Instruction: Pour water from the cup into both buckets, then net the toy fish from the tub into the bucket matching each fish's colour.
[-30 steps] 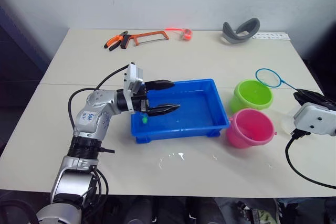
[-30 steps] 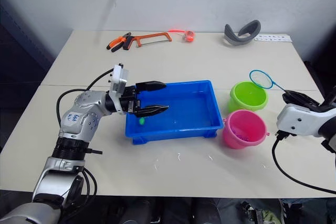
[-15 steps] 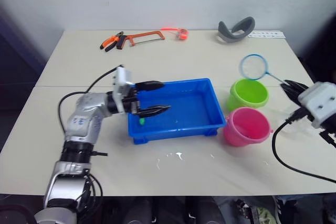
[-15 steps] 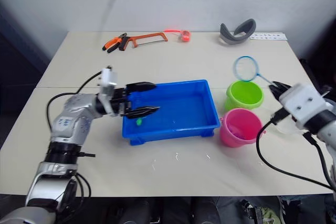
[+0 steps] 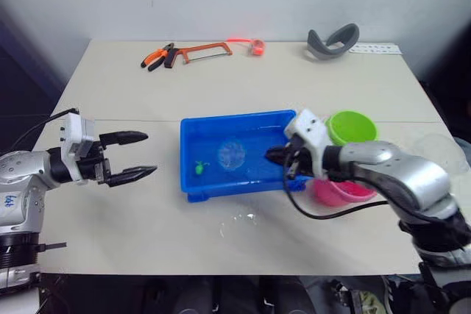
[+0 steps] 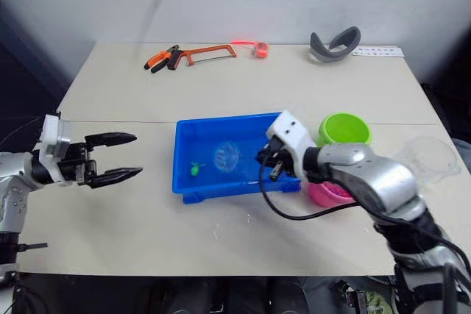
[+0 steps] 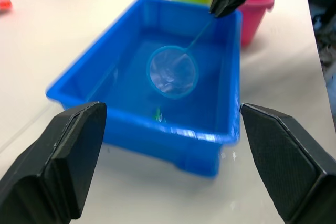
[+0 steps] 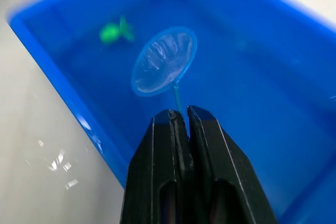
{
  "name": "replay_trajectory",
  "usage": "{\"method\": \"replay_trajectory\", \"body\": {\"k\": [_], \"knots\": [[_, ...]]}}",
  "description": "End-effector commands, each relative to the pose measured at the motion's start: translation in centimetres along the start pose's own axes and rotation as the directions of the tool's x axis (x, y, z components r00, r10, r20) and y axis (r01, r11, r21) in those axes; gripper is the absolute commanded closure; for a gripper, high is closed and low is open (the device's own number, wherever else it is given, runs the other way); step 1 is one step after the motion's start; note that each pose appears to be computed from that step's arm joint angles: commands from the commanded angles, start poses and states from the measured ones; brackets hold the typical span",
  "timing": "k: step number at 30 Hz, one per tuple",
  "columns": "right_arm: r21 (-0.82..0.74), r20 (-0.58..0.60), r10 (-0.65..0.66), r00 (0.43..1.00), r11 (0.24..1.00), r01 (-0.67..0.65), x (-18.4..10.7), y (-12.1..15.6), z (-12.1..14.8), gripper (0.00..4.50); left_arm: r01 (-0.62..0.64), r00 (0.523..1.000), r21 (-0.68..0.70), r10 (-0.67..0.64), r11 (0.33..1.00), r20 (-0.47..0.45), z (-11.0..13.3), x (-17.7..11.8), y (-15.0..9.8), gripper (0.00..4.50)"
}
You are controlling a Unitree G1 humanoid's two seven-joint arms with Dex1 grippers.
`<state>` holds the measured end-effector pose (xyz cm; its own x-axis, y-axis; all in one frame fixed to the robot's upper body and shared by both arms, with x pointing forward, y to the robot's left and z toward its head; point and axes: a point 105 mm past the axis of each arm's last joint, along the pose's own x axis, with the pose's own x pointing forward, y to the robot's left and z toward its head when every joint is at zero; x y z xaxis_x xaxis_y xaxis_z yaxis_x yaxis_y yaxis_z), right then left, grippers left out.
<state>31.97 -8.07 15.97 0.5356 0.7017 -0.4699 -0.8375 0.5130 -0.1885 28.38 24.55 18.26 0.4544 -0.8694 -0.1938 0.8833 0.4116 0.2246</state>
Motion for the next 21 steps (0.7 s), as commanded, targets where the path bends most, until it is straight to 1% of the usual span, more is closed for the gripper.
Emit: {"method": "replay_trajectory", "body": {"k": [1,2,5,9,12,17,21], "knots": [[-0.068,-0.012,-0.074,0.997,0.995,0.073,1.1,-1.3,0.8,4.5,0.012,1.0,0.052,-0.011,0.999,-0.023,0.7,-0.3,-0.4,0.08],[-0.072,-0.015,-0.081,0.997,0.994,0.079,1.4,-1.5,0.9,4.5,0.018,0.999,0.053,-0.016,0.998,-0.03,0.6,-0.3,-0.6,0.08],[-0.078,-0.023,-0.027,0.999,0.997,0.025,2.2,-0.8,1.0,4.5,0.025,0.999,0.052,-0.022,0.998,-0.045,0.4,-0.2,-0.9,0.08],[-0.009,0.021,0.096,0.995,0.995,-0.096,3.2,1.1,1.8,4.5,0.038,0.997,0.053,-0.034,0.998,-0.068,0.2,0.0,-1.0,0.08],[0.041,0.05,0.174,0.983,0.984,-0.176,3.1,2.0,2.4,4.5,0.045,0.997,0.055,-0.041,0.998,-0.071,0.3,0.2,-0.9,0.08],[0.069,0.066,0.182,0.981,0.98,-0.186,3.1,1.9,2.8,4.5,0.059,0.996,0.078,-0.054,0.995,-0.074,0.5,0.6,-0.7,0.08],[0.142,0.114,0.19,0.975,0.968,-0.205,2.9,2.0,3.2,4.5,0.057,0.996,0.08,-0.051,0.995,-0.073,0.8,0.9,-0.3,0.08]]}}
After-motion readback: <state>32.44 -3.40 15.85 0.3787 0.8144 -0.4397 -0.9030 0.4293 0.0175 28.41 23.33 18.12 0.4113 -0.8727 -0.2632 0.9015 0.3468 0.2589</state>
